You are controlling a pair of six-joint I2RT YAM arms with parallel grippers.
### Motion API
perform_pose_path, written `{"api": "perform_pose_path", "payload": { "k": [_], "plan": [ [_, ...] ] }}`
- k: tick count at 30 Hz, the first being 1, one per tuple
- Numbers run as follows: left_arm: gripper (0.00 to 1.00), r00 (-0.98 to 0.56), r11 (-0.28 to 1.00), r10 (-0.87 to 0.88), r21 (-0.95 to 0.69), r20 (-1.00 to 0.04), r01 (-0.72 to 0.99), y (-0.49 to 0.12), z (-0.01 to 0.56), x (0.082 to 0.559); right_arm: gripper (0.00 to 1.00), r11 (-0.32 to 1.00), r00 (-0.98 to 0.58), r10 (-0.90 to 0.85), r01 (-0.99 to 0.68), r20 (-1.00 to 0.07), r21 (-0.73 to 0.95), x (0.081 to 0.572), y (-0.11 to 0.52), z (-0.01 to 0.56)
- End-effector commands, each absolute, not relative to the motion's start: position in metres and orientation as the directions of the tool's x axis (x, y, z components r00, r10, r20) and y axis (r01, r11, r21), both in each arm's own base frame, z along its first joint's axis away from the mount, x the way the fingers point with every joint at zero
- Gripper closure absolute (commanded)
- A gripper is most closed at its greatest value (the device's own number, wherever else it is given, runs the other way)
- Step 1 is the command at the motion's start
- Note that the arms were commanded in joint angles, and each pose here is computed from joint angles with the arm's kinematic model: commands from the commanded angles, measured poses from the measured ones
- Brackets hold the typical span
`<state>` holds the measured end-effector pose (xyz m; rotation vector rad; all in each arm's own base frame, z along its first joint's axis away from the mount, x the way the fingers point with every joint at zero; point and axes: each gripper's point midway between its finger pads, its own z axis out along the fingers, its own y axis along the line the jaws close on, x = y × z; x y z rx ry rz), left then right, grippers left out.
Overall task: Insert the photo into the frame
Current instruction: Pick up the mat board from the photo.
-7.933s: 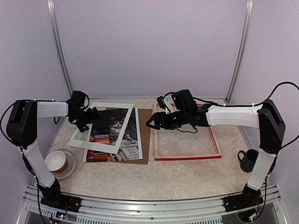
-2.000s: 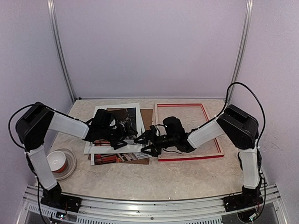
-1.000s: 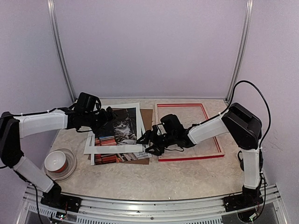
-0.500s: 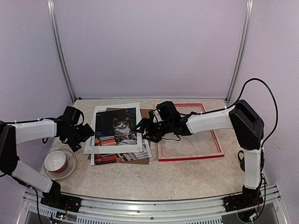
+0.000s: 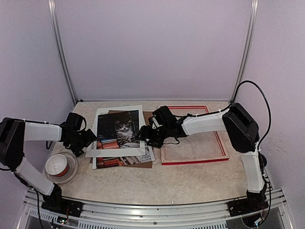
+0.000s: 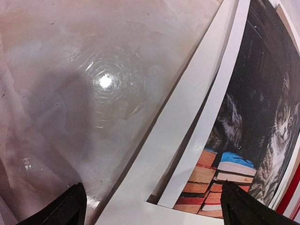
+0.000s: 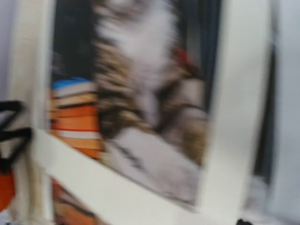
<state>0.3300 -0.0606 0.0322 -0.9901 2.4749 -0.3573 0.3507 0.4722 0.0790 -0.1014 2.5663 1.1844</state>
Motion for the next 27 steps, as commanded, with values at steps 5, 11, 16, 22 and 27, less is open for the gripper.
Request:
{"api": "perform_pose_path", "payload": {
  "k": [5,11,16,22,27],
  "plan": [
    [0.01,-0.687,0.68,-0.705,-0.446,-0.177,-0.582,-0.081,0.004,0.314,0.22,0.733,-0.965,0.079,-0.115,-0.251,0.671,0.355,0.45,0.035],
    [0.01,-0.692,0.654,-0.706,-0.513,-0.149,-0.557,-0.09,0.011,0.313,0.22,0.728,-0.972,0.066,-0.107,-0.225,0.677,0.354,0.451,0.018],
    [0.01,-0.67,0.613,-0.728,-0.579,-0.15,-0.537,-0.091,0.025,0.317,0.22,0.728,-0.98,0.039,-0.108,-0.197,0.677,0.352,0.456,0.006],
    [0.01,-0.625,0.564,-0.758,-0.668,-0.185,-0.486,-0.085,0.053,0.322,0.22,0.719,-0.982,0.034,-0.104,-0.185,0.688,0.351,0.458,0.002],
    [0.01,-0.609,0.543,-0.766,-0.713,-0.204,-0.444,-0.085,0.067,0.326,0.22,0.714,-0.98,0.037,-0.11,-0.194,0.692,0.352,0.46,0.006]
  ]
}}
